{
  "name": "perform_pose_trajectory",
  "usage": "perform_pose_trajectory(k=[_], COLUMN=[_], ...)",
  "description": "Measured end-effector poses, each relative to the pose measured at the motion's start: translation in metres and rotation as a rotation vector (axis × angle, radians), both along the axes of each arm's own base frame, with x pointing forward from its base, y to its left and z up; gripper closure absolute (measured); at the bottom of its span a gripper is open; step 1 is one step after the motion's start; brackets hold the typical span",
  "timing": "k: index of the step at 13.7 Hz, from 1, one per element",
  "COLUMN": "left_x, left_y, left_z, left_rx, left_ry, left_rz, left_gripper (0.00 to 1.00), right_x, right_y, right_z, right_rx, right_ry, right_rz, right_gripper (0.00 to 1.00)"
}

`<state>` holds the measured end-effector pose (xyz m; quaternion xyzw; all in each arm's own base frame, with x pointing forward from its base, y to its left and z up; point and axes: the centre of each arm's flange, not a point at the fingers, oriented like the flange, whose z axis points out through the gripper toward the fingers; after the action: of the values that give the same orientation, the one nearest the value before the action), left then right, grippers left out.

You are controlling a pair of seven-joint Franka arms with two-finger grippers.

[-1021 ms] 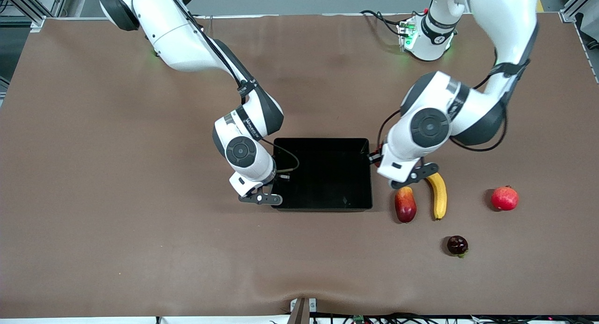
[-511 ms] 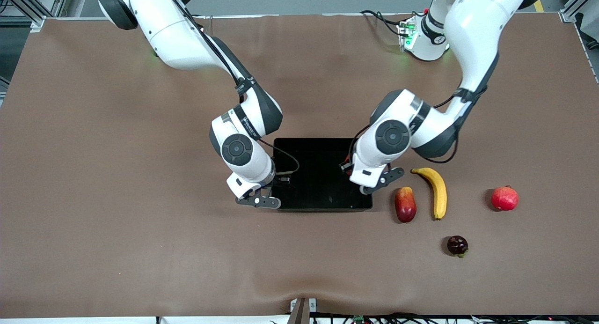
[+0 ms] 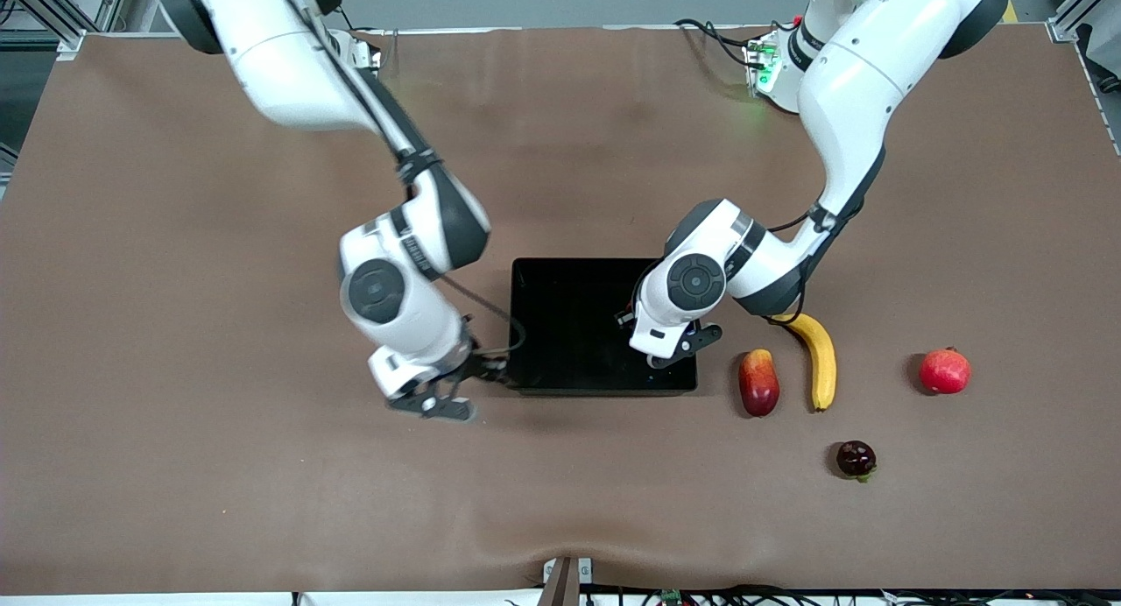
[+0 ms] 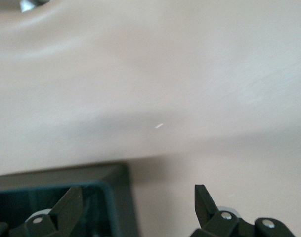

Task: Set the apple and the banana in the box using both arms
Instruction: 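Lower the apple into the tray with the left gripper while the right gripper withdraws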

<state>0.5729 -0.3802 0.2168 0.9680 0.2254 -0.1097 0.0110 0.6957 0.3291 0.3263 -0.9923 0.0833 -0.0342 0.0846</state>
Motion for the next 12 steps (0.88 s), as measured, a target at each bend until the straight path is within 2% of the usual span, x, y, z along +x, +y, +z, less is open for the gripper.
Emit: perform_pose_trajectory(k=[3, 6, 7, 9, 12], left_x=[0.0, 0.003, 0.006, 0.019, 0.042], left_y=[0.0, 0.0, 0.0, 0.004, 0.033], left_z=[-0.008, -0.005, 0.002, 0.033, 0.125], left_rx=[0.001, 0.008, 0.005, -0.003, 0.031], left_ry=[0.006, -0.018, -0.032, -0.077, -0.142], left_rz=[-0.001, -0.015, -0.013, -0.001, 0.036], left_gripper=[0.25, 0.01, 0.01, 0.0, 0.0], right_x=[0.029, 0.046, 0.048, 0.047, 0.043], right_y=[-0.078, -0.137, -0.152, -0.181, -0.22], right_z=[-0.001, -0.002, -0.004, -0.004, 0.003], right_rx=[-0.024, -0.036, -0.04, -0.047, -0.048], right_ry=[0.003, -0.005, 0.003, 0.049, 0.082], right_rz=[0.07, 0.121, 0.135, 0.168, 0.221], right_gripper=[0.0, 0.0, 0.0, 0.0, 0.0])
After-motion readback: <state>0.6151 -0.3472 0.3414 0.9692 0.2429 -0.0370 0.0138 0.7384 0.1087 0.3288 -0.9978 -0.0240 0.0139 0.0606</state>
